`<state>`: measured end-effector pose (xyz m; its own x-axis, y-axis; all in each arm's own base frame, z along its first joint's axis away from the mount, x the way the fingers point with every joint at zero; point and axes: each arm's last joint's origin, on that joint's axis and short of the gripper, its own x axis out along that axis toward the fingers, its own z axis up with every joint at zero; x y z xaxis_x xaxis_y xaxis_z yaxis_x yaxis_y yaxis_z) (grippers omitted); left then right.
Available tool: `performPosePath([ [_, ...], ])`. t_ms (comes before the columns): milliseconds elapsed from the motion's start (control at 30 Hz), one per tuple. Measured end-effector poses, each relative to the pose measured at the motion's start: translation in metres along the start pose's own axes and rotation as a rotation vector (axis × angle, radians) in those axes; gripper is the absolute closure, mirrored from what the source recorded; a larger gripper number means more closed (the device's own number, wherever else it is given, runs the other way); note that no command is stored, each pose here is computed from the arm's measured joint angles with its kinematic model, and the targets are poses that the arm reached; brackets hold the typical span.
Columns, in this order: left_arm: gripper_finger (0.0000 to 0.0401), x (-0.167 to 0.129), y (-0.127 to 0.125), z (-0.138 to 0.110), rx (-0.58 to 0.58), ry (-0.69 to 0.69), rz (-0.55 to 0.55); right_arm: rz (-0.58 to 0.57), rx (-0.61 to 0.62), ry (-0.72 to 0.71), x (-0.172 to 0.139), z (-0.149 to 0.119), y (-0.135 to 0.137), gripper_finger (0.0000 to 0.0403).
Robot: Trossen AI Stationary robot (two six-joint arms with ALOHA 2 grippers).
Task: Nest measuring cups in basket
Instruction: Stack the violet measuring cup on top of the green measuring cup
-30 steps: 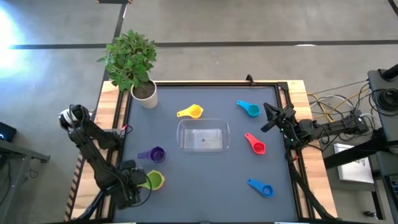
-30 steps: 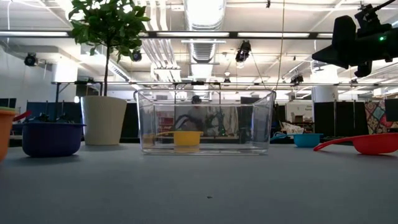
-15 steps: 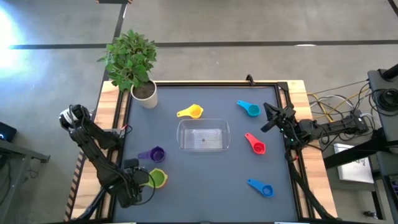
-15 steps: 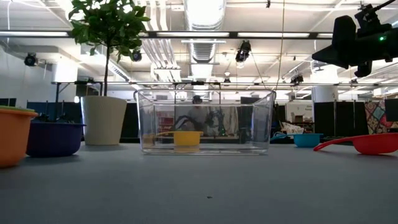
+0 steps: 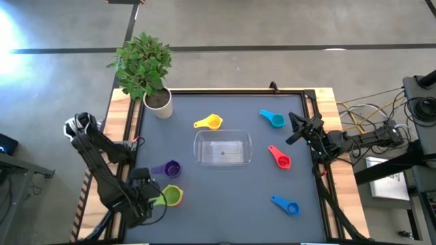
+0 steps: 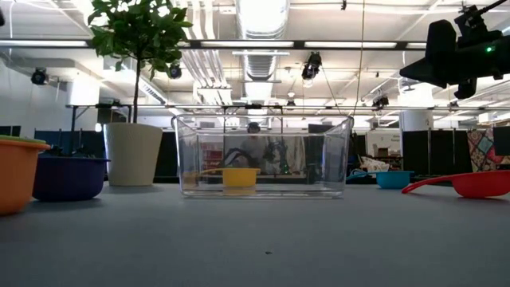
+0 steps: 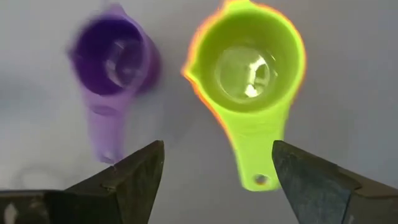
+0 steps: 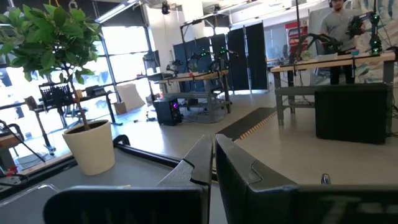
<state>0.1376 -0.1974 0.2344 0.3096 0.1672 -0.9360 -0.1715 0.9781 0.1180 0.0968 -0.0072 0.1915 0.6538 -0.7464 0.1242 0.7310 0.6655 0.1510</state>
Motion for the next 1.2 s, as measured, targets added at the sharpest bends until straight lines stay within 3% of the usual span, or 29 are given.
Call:
performPosePath([
  [267,0.0135,-0.001,0.040,-0.010,-0.010,-0.060,-0.002,0.000,0.000,0.000,0.000,0.000,0.000,0.0394],
  [500,0.0138,0.026,0.080,-0.021,-0.131,-0.112,-0.082,0.000,0.001,0.000,0.000,0.000,0.000,0.0394],
  [667,0.0117,0.044,0.098,-0.024,-0.167,-0.109,-0.064,0.000,0.000,0.000,0.000,0.000,0.000,0.0394],
  [933,0.0071,0.064,0.106,-0.026,-0.127,-0.055,-0.020,0.000,0.000,0.000,0.000,0.000,0.000,0.0394],
  [1200,0.0075,0.071,0.102,-0.023,-0.048,-0.046,-0.027,0.000,0.000,0.000,0.000,0.000,0.000,0.0394],
])
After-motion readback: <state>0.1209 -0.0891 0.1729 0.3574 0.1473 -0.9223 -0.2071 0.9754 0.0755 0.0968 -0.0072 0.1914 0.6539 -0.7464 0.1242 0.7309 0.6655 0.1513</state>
